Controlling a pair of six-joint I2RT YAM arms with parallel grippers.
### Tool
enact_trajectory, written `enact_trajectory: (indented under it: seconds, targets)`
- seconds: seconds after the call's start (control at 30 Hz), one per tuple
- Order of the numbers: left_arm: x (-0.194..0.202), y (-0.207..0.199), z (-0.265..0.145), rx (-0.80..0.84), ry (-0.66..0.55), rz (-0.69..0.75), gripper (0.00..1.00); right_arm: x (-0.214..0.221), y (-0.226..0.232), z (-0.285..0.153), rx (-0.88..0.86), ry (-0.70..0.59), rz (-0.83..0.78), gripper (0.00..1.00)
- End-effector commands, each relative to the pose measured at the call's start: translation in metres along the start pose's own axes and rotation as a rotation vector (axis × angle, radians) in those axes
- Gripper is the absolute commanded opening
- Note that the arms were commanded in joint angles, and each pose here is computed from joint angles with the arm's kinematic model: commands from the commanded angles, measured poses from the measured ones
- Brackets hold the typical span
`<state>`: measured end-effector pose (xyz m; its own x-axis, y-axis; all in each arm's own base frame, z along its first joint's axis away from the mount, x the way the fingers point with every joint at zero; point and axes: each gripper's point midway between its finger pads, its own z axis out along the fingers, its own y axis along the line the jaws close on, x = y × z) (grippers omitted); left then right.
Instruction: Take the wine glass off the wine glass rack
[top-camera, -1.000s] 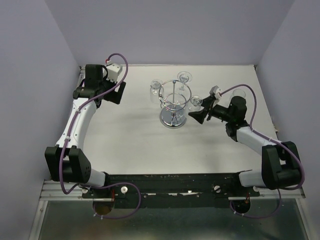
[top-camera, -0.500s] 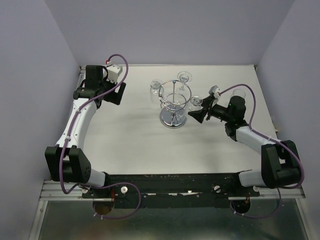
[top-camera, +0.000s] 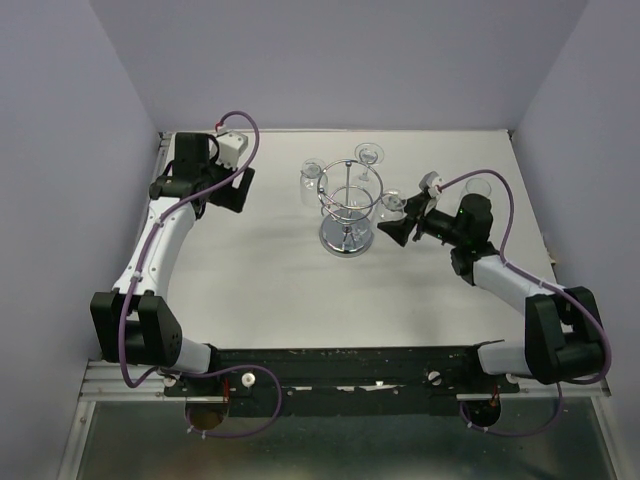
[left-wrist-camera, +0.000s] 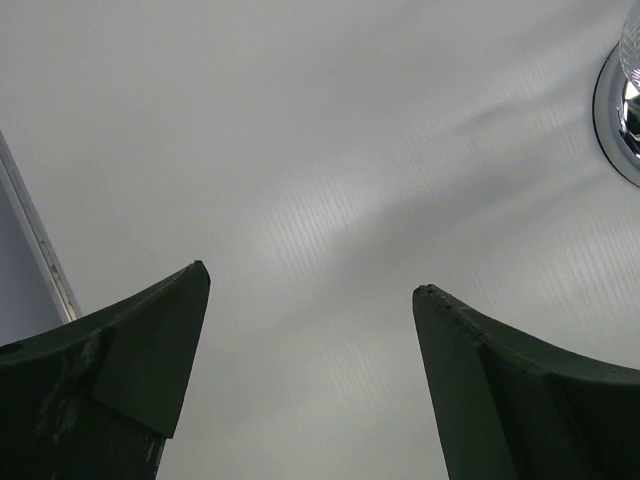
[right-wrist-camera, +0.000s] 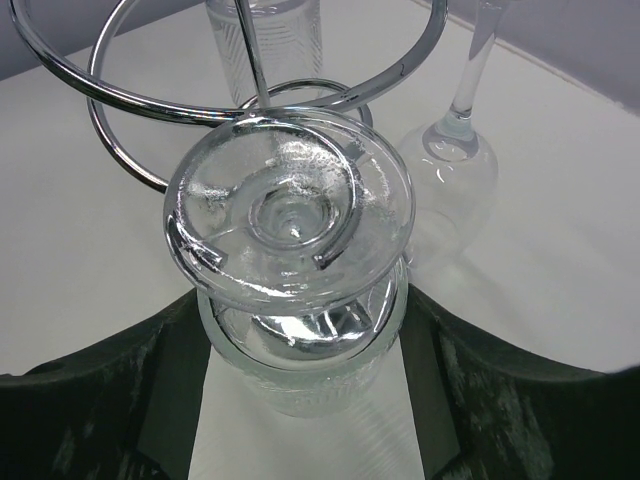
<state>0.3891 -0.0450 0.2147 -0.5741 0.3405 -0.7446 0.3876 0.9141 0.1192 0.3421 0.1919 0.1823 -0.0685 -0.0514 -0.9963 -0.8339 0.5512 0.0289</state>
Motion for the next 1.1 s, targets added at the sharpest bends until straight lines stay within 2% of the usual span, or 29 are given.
enact_trajectory:
  seconds: [0.0,0.43,0.7,0.83,0.93,1.07]
  targets:
    - [-0.002,-0.009,-0.004,0.023,-0.020,0.003,0.99,-0.012,-0.005,-0.003,0.050,-0.017,-0.034,0.48]
    - [-0.013,-0.012,-0.006,0.019,-0.073,0.007,0.99,-0.025,-0.006,-0.015,0.099,-0.009,-0.070,0.46]
    - [-0.028,-0.005,-0.015,-0.051,-0.137,0.063,0.99,-0.016,0.002,-0.028,0.138,0.066,0.034,0.43]
    - [-0.047,-0.008,-0.035,-0.057,-0.212,0.078,0.99,-0.020,0.012,-0.040,0.147,0.074,0.057,0.43]
    - [-0.070,-0.025,-0.068,-0.020,-0.316,0.181,0.99,-0.029,0.023,-0.051,0.148,0.093,0.075,0.44]
    - [-0.073,-0.078,-0.109,0.143,-0.416,0.440,0.97,-0.039,0.043,-0.063,0.109,0.128,0.133,0.44]
